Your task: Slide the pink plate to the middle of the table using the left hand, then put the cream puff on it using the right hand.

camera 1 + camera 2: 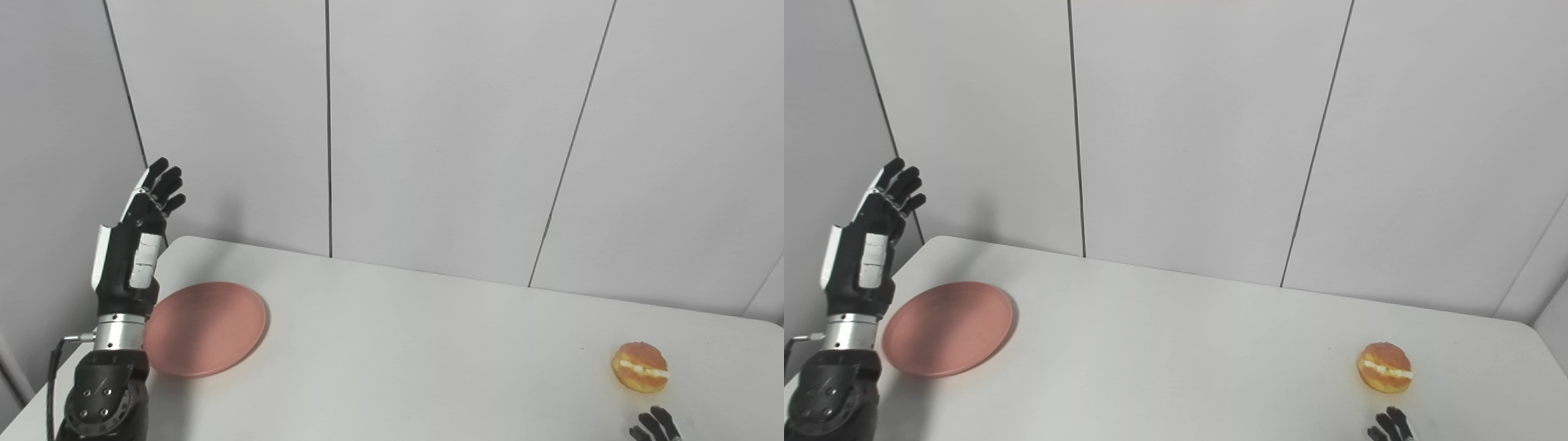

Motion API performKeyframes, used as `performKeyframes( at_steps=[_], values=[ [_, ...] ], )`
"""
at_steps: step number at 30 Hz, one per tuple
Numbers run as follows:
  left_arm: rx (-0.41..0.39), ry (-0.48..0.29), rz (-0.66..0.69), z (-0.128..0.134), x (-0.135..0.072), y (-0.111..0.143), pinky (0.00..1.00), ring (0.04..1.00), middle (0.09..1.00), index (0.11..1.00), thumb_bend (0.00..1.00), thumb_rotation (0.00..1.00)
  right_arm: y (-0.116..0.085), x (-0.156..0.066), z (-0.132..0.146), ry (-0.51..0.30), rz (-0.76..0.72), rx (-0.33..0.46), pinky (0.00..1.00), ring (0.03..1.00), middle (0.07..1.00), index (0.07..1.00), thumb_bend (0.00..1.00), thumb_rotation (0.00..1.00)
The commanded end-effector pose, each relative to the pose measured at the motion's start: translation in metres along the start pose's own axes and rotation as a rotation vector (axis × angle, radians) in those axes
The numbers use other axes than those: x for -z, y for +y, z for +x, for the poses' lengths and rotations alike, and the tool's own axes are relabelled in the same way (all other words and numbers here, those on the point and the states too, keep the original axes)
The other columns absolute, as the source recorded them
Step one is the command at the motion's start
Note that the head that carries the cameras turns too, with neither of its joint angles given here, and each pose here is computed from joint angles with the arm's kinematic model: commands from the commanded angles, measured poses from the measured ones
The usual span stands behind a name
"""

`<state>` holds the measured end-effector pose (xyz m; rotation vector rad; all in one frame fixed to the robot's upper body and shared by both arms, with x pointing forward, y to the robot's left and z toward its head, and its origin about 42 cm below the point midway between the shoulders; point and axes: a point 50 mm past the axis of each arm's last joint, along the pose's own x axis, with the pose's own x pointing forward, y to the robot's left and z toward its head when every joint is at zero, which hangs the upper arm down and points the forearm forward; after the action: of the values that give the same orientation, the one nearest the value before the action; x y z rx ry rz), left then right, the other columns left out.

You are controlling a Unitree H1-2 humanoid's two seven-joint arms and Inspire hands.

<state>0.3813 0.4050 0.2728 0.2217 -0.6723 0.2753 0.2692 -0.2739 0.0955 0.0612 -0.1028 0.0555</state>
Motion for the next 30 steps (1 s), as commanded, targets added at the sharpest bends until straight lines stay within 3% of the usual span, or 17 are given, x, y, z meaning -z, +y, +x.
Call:
performKeyframes(
  at_steps=[1,9,15,20,24,30],
  values=[
    [-0.011,-0.046,0.021,0.018,-0.011,0.007,0.89,0.924,0.91,0.902,0.92,0.9,0.002,0.032,-0.024,0.132,0.026,-0.01,0.91,0.915,0.935,0.944,0.8,1.0],
    [-0.047,0.036,0.036,0.018,0.009,0.026,0.93,0.942,0.916,0.907,0.99,0.86,0.001,0.032,-0.023,0.136,0.023,-0.014,0.91,0.917,0.937,0.946,0.82,1.0],
    [-0.095,0.101,0.002,0.018,0.022,0.037,0.96,0.965,0.937,0.919,0.86,0.92,0.001,0.032,-0.024,0.137,0.02,-0.015,0.9,0.917,0.939,0.946,0.82,1.0],
    [-0.116,0.162,-0.005,0.012,0.034,0.042,1.0,0.971,0.936,0.931,0.92,0.92,0.0,0.031,-0.024,0.138,0.019,-0.016,0.9,0.915,0.94,0.945,0.81,1.0],
    [-0.126,0.196,0.017,0.008,0.045,0.048,0.97,0.961,0.921,0.935,0.94,0.92,0.0,0.031,-0.024,0.14,0.015,-0.016,0.9,0.913,0.939,0.943,0.81,1.0],
    [-0.139,0.243,0.031,0.001,0.063,0.061,0.77,0.909,0.881,0.9,1.0,0.88,0.0,0.031,-0.024,0.142,0.017,-0.017,0.9,0.917,0.945,0.949,0.81,1.0]
  ],
)
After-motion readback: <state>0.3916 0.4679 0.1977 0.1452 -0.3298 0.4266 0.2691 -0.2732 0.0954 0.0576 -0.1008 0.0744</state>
